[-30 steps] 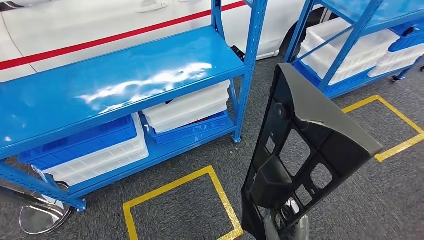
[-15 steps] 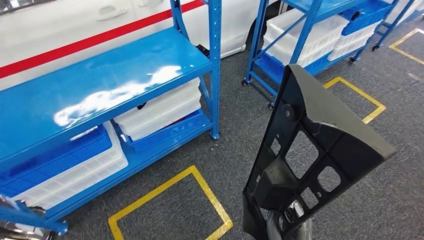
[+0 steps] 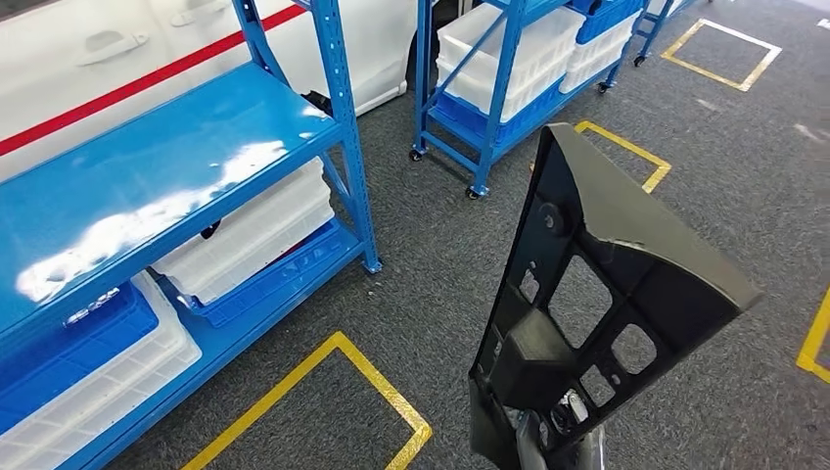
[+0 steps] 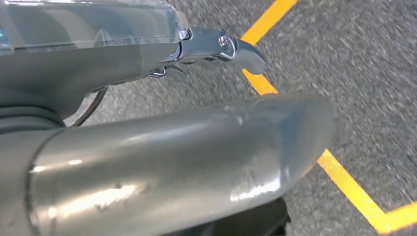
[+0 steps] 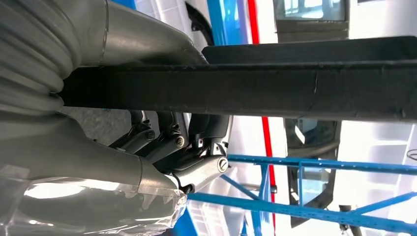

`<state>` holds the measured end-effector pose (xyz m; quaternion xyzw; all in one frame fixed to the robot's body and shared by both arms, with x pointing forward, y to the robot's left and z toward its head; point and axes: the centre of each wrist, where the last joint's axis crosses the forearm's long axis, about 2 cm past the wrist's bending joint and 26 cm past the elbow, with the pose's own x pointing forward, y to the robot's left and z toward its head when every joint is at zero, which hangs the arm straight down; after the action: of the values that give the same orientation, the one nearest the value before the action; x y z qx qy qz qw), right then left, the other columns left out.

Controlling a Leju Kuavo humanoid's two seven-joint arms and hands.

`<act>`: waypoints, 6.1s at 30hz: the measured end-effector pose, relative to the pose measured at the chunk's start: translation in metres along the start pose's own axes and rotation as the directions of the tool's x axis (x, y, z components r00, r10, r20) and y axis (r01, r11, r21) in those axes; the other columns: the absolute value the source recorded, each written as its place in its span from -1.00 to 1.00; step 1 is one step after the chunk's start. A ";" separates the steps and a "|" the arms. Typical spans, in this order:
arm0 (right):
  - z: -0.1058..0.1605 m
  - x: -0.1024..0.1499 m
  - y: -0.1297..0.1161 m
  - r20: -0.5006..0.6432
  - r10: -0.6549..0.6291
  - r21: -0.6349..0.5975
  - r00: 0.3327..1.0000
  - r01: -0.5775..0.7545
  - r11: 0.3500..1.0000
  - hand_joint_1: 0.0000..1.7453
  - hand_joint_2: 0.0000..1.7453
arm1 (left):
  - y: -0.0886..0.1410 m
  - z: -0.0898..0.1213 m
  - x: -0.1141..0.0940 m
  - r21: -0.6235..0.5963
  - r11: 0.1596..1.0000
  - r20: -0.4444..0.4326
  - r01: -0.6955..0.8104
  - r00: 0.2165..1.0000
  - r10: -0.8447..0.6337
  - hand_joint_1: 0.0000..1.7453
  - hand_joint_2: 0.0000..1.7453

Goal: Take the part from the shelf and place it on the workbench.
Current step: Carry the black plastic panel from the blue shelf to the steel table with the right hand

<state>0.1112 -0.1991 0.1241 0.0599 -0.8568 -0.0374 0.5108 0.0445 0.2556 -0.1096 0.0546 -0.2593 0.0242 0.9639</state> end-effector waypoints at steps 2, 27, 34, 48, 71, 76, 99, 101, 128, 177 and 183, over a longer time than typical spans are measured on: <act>0.000 0.000 0.000 0.000 0.002 0.003 1.000 -0.002 1.000 1.00 1.00 | 0.000 0.000 0.001 -0.001 1.000 0.001 0.001 1.000 -0.001 -1.00 -1.00; -0.011 -0.003 0.006 0.024 0.047 0.035 0.999 -0.048 0.998 1.00 1.00 | 0.003 -0.001 0.001 -0.014 1.000 -0.010 0.005 1.000 -0.005 -1.00 -1.00; -0.018 -0.007 0.010 0.046 0.065 0.057 0.997 -0.067 0.996 1.00 1.00 | 0.007 -0.003 0.003 -0.013 1.000 -0.007 0.003 1.000 -0.003 -1.00 -1.00; -0.025 -0.010 0.016 0.068 0.056 0.099 0.996 -0.063 0.993 1.00 1.00 | 0.011 -0.005 0.007 -0.014 1.000 0.002 0.006 1.000 -0.006 -1.00 -1.00; -0.020 -0.009 0.016 0.057 0.040 0.090 0.998 -0.045 0.995 1.00 1.00 | 0.008 -0.003 0.004 0.002 1.000 -0.012 0.007 1.000 -0.007 -1.00 -1.00; -0.019 -0.006 0.014 0.061 0.041 0.081 0.997 -0.046 0.996 1.00 1.00 | 0.006 -0.004 0.005 0.001 1.000 -0.007 0.007 1.000 -0.007 -1.00 -1.00; -0.011 0.002 -0.002 0.039 0.053 -0.003 0.998 -0.053 0.999 1.00 1.00 | 0.001 -0.002 0.005 0.003 1.000 -0.002 0.015 1.000 -0.015 -1.00 -1.00; -0.010 0.002 -0.003 0.036 0.060 -0.003 0.998 -0.060 0.998 1.00 1.00 | 0.001 -0.002 0.005 0.003 1.000 -0.001 0.018 1.000 -0.018 -1.00 -1.00; -0.009 0.008 -0.008 0.033 0.153 -0.011 0.988 -0.153 0.988 1.00 1.00 | 0.002 -0.002 0.005 -0.001 1.000 0.016 0.010 1.000 -0.010 -1.00 -1.00; -0.007 0.012 -0.004 0.021 0.193 0.008 0.981 -0.193 0.981 1.00 1.00 | 0.001 -0.001 0.002 -0.031 0.999 0.004 0.040 0.999 -0.040 -1.00 -1.00; -0.007 0.012 -0.003 0.017 0.193 0.007 0.981 -0.193 0.981 1.00 1.00 | 0.001 0.000 0.000 -0.034 0.998 -0.003 0.044 0.999 -0.044 -1.00 -1.00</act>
<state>0.1119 -0.2042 0.1374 -0.0215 -0.8629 0.0154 0.5046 0.0445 0.2570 -0.1098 0.0440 -0.2565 -0.0012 0.9655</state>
